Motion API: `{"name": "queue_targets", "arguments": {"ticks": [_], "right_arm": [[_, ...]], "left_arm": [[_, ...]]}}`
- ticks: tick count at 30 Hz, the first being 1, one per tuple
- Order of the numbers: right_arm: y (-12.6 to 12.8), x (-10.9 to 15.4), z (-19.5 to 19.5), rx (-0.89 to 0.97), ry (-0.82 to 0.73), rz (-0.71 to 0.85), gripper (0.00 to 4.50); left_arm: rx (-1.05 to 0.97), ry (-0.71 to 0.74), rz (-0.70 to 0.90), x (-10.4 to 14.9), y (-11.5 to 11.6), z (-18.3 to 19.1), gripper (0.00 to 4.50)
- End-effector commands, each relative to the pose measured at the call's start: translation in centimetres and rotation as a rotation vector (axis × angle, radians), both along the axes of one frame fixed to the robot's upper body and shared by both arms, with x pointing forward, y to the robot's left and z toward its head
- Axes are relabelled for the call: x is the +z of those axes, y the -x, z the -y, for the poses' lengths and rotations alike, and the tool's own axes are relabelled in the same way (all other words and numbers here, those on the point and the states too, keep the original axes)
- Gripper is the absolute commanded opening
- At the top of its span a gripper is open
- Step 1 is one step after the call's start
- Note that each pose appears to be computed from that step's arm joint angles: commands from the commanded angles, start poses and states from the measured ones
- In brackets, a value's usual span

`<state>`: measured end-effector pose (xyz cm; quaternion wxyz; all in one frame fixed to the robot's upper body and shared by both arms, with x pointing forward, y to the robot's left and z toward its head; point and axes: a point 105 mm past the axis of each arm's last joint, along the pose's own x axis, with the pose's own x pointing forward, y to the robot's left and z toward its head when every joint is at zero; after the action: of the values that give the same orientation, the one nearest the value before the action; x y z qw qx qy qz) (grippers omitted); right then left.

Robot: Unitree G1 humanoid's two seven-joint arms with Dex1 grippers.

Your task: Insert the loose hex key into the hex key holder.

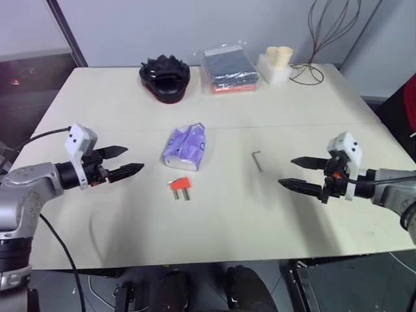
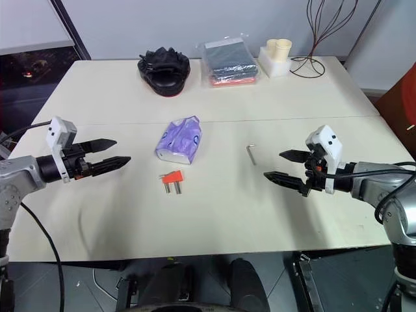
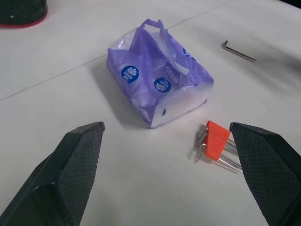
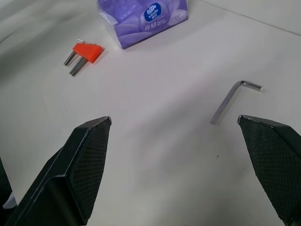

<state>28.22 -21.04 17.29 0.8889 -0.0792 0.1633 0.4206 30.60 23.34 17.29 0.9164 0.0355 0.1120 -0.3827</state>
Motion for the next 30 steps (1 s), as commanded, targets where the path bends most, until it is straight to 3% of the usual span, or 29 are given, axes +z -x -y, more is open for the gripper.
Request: {"name": "queue_targets", "arguments": {"ticks": [1,23,30], "right_arm": [[-0.3,1.0,-0.3,0.011,-0.003,0.056,4.5],[-1.2,1.7,0.4,-0.028,0.019,0.107,4.5],[-1.4,3.0,-2.5,0.079,0.005,0.146,4.5]], "left_arm": [[0.019,-0.002,0.064,1.4,0.1,-0.4,4.47],[0.022,0.008,0.103,1.8,-0.4,-0.1,4.47],[-0.003,-0.023,0.114,1.7,-0.6,0.0,4.47]]}}
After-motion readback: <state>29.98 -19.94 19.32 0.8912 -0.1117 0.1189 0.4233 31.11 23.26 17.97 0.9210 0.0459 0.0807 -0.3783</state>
